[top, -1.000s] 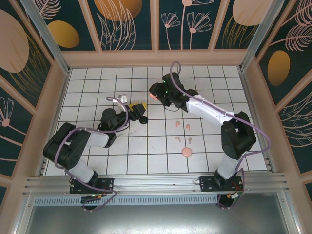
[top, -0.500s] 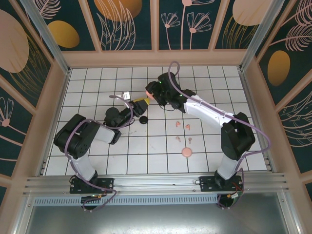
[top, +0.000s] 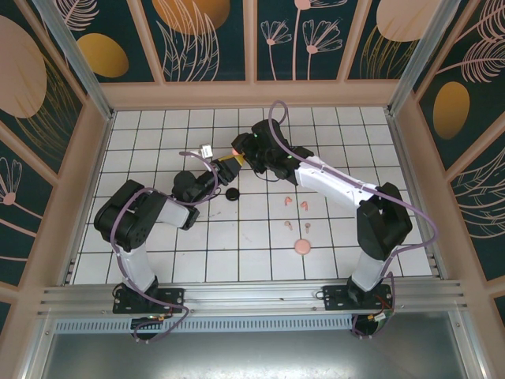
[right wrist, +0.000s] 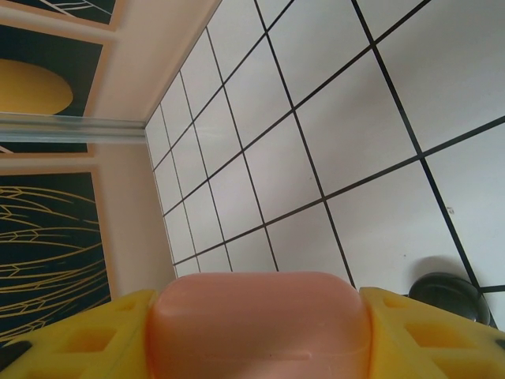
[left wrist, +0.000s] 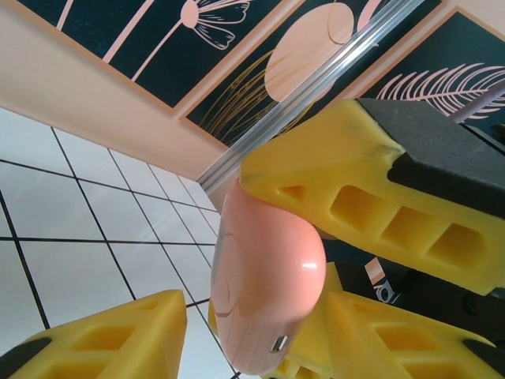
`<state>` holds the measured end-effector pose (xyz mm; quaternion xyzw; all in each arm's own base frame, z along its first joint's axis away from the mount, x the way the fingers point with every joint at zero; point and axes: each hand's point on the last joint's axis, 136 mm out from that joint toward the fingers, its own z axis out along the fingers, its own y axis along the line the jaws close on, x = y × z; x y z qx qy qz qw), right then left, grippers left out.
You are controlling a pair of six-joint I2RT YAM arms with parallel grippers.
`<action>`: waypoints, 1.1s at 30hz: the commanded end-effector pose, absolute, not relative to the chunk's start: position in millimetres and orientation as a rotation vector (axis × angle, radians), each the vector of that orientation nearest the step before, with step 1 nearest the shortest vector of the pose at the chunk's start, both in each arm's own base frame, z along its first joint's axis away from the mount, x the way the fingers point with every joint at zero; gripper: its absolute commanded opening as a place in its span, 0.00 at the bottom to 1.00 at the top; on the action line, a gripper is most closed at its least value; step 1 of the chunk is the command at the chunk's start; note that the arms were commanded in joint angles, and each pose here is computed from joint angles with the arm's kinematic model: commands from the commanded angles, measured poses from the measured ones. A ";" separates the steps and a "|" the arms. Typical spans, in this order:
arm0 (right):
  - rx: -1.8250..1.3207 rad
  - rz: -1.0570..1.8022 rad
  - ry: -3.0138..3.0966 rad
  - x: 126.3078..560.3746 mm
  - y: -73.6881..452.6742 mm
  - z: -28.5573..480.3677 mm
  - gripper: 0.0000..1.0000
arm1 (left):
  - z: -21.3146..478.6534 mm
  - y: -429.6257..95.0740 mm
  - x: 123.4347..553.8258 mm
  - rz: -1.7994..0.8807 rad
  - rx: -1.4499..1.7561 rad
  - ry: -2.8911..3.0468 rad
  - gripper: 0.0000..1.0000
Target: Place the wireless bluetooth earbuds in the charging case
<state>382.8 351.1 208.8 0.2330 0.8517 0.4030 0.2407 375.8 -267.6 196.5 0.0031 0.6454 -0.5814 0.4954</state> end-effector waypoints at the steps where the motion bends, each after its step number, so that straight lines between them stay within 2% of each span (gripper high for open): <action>1: 0.630 1.165 2.267 382.3 354.8 233.1 0.35 | 211.8 -272.0 374.7 -1.436 0.043 1.498 0.46; 6: 0.621 1.172 2.267 380.4 356.3 234.0 0.35 | 212.5 -272.9 376.4 -1.439 0.043 1.492 0.43; 14: 0.622 1.178 2.264 379.6 356.6 235.0 0.35 | 213.1 -273.6 376.8 -1.449 0.044 1.482 0.25; 20: 0.611 1.207 2.256 375.9 361.2 240.6 0.37 | 215.7 -273.5 376.1 -1.460 0.044 1.468 0.07; 22: 0.609 1.221 2.248 375.3 362.3 244.4 0.43 | 216.6 -273.9 375.7 -1.467 0.045 1.464 0.00; 27: 0.628 1.206 2.192 380.5 351.7 260.9 0.73 | 219.8 -271.9 374.1 -1.485 0.028 1.451 0.00; 29: 0.641 1.179 2.151 382.9 339.0 271.3 0.79 | 220.7 -271.0 372.4 -1.486 0.026 1.453 0.00; 33: 0.618 1.123 2.099 378.4 309.5 284.5 0.81 | 221.0 -269.8 367.5 -1.472 0.048 1.480 0.00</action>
